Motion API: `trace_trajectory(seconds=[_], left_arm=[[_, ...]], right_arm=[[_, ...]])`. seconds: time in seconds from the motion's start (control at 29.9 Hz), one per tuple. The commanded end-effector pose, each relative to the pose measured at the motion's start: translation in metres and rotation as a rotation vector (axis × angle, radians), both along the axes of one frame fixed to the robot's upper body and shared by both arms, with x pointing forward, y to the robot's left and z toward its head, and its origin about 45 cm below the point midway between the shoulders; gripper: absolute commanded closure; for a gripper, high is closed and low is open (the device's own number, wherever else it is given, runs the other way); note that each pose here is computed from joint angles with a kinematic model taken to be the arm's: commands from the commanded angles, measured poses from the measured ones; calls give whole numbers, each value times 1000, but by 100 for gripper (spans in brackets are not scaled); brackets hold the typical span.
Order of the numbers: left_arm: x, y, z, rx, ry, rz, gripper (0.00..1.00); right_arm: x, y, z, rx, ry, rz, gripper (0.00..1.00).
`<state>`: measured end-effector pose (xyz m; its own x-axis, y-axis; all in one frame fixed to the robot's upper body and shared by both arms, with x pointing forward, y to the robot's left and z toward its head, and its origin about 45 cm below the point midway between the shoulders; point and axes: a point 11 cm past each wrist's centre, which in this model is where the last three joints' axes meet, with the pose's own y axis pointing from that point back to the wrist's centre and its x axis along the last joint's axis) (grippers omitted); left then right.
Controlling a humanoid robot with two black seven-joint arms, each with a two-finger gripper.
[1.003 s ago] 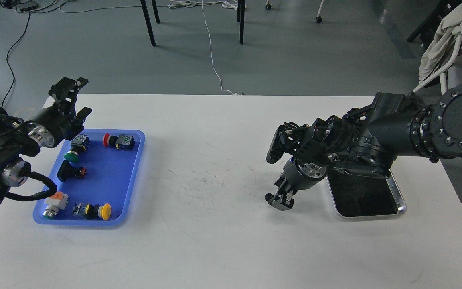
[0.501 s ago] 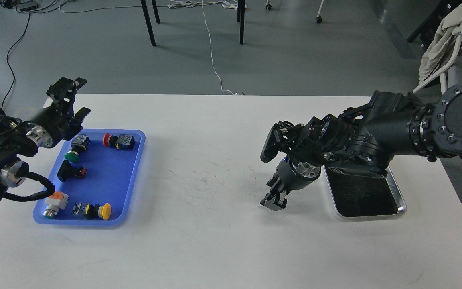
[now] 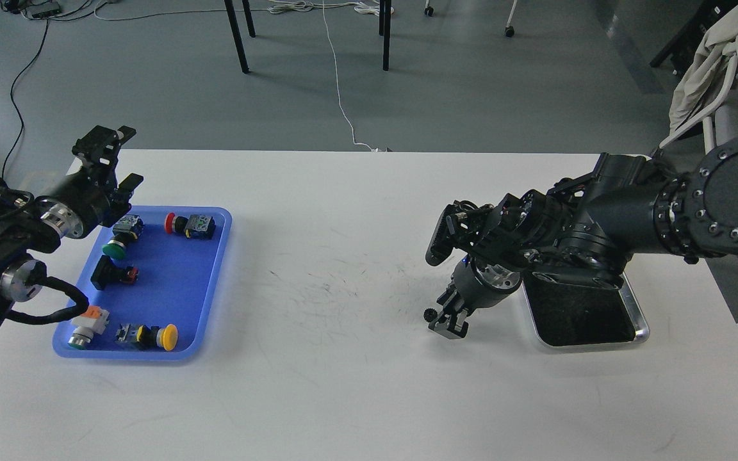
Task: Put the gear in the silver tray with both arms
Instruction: 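Close the right gripper on the black gear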
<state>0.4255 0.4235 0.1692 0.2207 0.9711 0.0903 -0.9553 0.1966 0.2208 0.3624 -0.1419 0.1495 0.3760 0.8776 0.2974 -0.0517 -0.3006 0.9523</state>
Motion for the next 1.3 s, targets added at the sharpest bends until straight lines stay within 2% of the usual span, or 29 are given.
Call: trace_trajectory(seconds=[0.0,0.33,1.27], left_arm=[[-2,3,-1,1,4,5,3],[-2,4,-1,4,3,7,3],[-2,4,-1,4,3,7,3]], right_arm=[[1,1,1,1,-4,0,55],[3,0,0,3,-8,-6,63],[3,2,-3,25,-7,-19,70]])
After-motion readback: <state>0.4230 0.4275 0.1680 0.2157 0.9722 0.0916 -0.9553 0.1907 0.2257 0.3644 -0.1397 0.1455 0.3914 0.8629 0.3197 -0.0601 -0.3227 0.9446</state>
